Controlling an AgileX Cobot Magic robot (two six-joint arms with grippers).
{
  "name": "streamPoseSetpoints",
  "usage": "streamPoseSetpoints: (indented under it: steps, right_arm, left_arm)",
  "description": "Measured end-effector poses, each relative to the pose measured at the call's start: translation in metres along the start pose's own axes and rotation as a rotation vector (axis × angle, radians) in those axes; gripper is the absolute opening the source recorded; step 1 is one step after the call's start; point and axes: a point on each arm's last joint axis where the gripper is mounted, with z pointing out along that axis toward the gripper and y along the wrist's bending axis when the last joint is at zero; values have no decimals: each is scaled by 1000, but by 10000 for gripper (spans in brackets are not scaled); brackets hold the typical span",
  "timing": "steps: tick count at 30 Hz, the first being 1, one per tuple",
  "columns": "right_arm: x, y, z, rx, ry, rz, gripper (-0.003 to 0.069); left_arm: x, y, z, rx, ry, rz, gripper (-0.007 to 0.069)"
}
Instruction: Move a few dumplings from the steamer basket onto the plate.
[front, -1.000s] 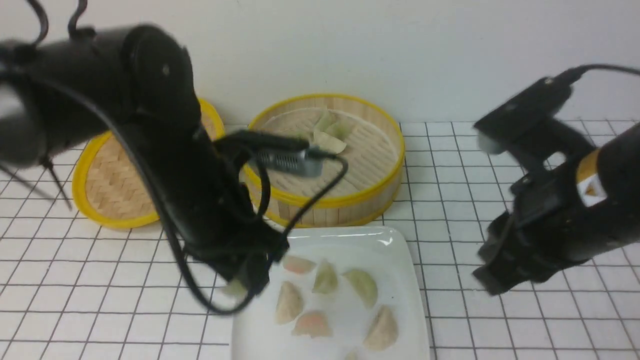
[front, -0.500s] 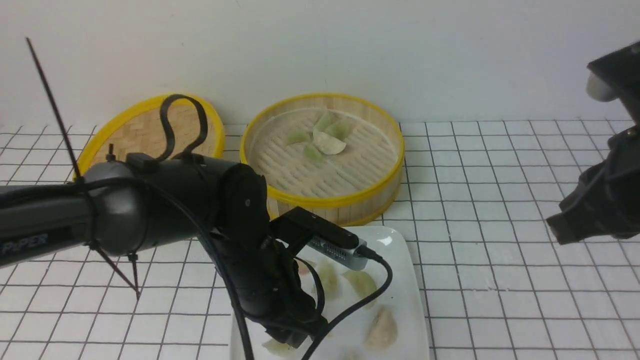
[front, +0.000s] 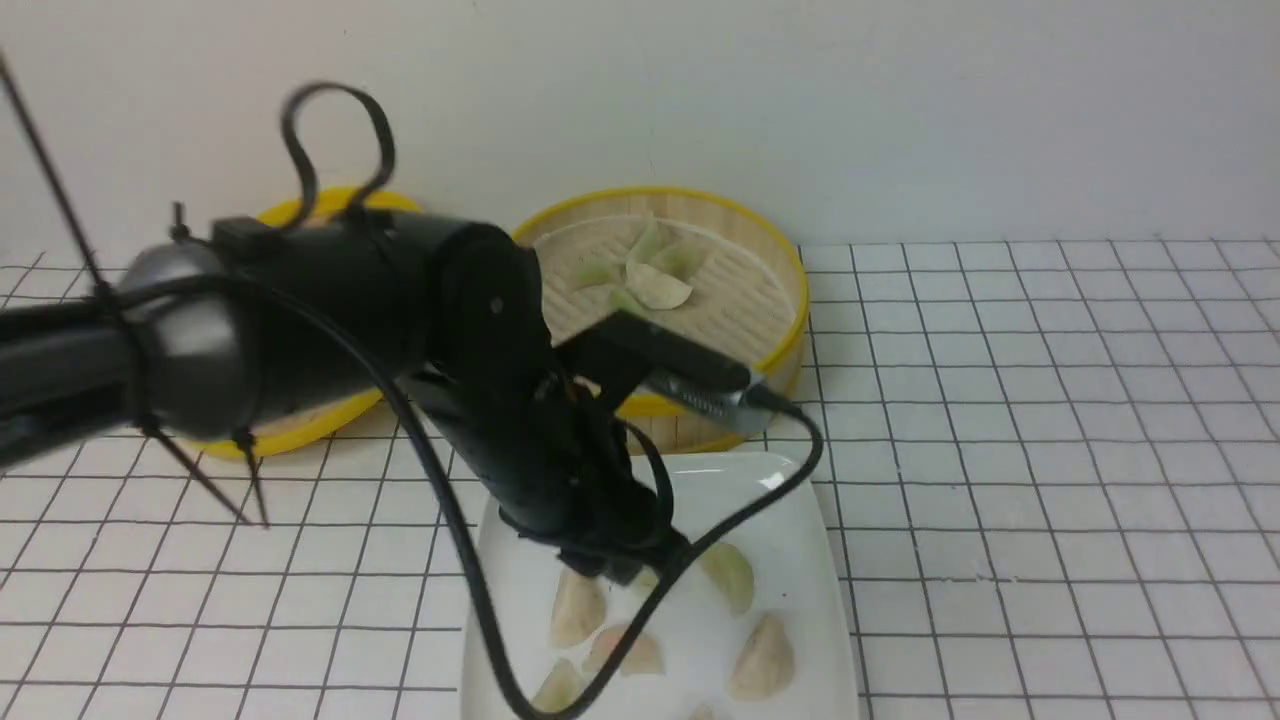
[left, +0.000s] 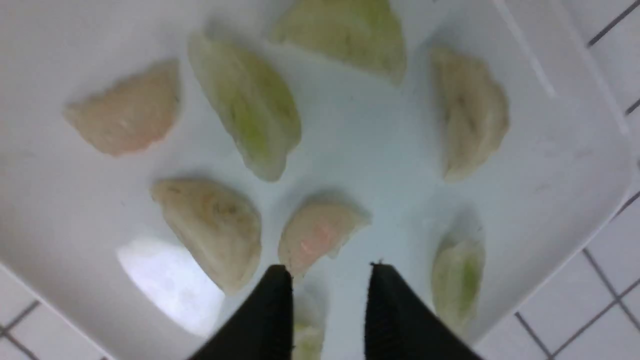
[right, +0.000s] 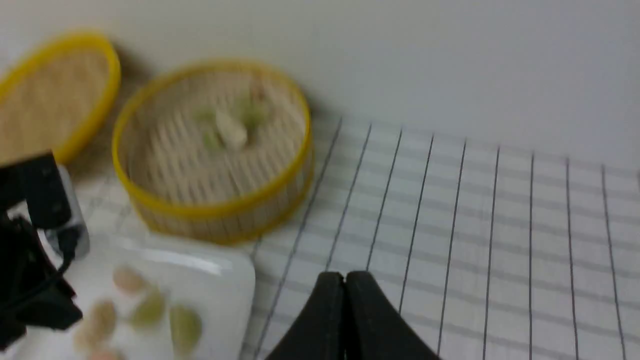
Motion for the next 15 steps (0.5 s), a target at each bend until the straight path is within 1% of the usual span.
streamPoseSetpoints:
  steps: [1, 2, 3, 4, 5, 7, 8, 11, 15]
  right_arm:
    - [3, -7, -19, 5, -111, 33, -14]
    - [6, -10, -24, 10, -159, 48, -14]
    - [7, -12, -30, 9, -184, 56, -14]
    - [19, -20, -42, 16, -287, 95, -14]
    - [21, -21, -47, 16, -309, 103, -14]
    - [39, -28, -54, 22, -402, 144, -14]
    - [42, -30, -57, 18, -419, 158, -14]
    - [75, -36, -58, -5, -553, 195, -14]
    - [94, -34, -60, -71, -699, 175, -14]
  left_arm:
    - [-2, -3, -19, -3, -61, 10, 46]
    - [-1, -6, -35, -6, -113, 18, 27]
    - [-1, -7, -39, -7, -126, 20, 23]
    - [2, -12, -69, -13, -214, 33, 3]
    - [3, -13, -72, -14, -240, 36, 1]
    - [16, -19, -107, -23, -361, 50, -6]
    - [17, -20, -110, -24, -375, 51, -6]
    - [53, -27, -150, -42, -566, 66, -6]
    - [95, -29, -168, -49, -728, 39, -6]
